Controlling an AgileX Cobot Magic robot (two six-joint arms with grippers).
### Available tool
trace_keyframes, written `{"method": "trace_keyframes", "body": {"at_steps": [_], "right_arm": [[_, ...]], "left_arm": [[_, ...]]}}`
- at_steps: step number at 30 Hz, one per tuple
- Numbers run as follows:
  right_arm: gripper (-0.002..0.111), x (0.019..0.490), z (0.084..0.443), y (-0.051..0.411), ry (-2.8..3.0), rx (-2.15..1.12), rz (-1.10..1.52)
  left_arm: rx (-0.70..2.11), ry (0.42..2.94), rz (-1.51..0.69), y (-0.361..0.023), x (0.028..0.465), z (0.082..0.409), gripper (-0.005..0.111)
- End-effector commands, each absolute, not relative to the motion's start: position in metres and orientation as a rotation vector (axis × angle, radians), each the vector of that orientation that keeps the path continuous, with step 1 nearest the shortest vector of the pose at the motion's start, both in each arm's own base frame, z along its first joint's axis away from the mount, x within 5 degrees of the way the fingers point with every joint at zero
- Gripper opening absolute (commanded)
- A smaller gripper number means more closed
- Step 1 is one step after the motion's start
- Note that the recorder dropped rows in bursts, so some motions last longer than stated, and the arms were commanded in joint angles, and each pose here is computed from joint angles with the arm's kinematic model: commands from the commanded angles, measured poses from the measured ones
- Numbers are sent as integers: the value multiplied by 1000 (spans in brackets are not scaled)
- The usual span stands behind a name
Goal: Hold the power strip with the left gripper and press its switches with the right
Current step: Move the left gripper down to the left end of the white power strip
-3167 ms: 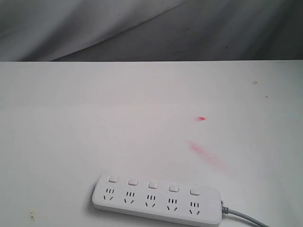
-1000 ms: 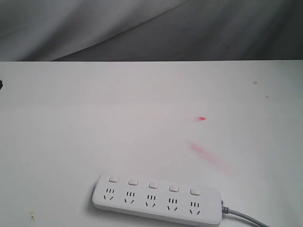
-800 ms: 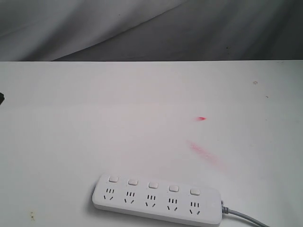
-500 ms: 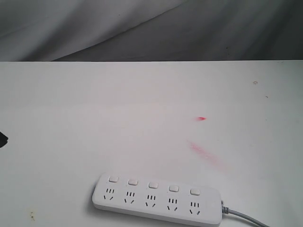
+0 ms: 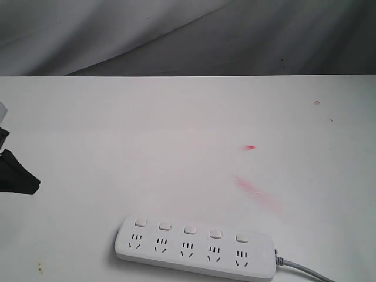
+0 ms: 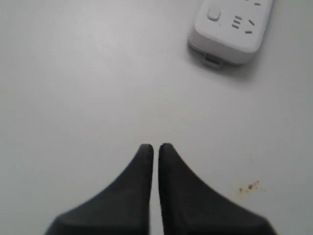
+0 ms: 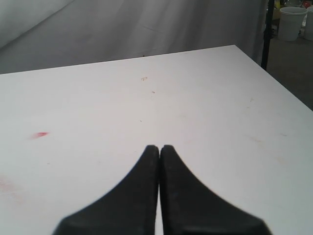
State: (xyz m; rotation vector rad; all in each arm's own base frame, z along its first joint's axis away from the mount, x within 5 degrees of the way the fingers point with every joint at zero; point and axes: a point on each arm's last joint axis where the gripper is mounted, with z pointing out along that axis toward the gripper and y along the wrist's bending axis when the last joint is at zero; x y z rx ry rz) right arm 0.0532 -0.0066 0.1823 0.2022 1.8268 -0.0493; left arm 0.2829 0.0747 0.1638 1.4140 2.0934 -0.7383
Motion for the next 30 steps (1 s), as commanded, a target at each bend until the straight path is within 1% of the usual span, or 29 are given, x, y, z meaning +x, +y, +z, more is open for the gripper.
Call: {"method": "trace_keyframes", "body": {"at_steps": [1,2,4,6,8,10,12,15,18,24,27,30], "right_arm": [[0,53,182,-7,1824,204,-64],[0,53,182,-7,1824,204,-64],[0,53,182,-7,1824,204,-64],[0,53,182,-7,1824,204,-64],[0,53,182,-7,1824,204,-64],[0,53,182,-7,1824,204,-64],[0,53,182,-7,1824,204,-64],[0,53,182,-7,1824,204,-64],[0,53,182,-7,1824,204,-64],[0,53,182,-7,1824,204,-64],[0,53,182,-7,1824,204,-64],[0,53,182,-7,1824,204,-64]], "left_arm": [[1509,2091,-806,66,283,150,26],[1515,2089,-818,64,284,147,33],[1539,2079,-837,58,287,144,53],[1573,2067,-858,51,288,141,69],[1608,2054,-889,42,290,136,79],[1639,2048,-896,33,292,131,85],[1671,2046,-895,25,295,124,86],[1703,2028,-909,15,296,122,86],[1668,2025,-910,14,298,124,86],[1666,2042,-827,9,304,120,86],[1731,2036,-803,-3,306,111,88],[1784,2012,-854,-21,305,103,90]]}}
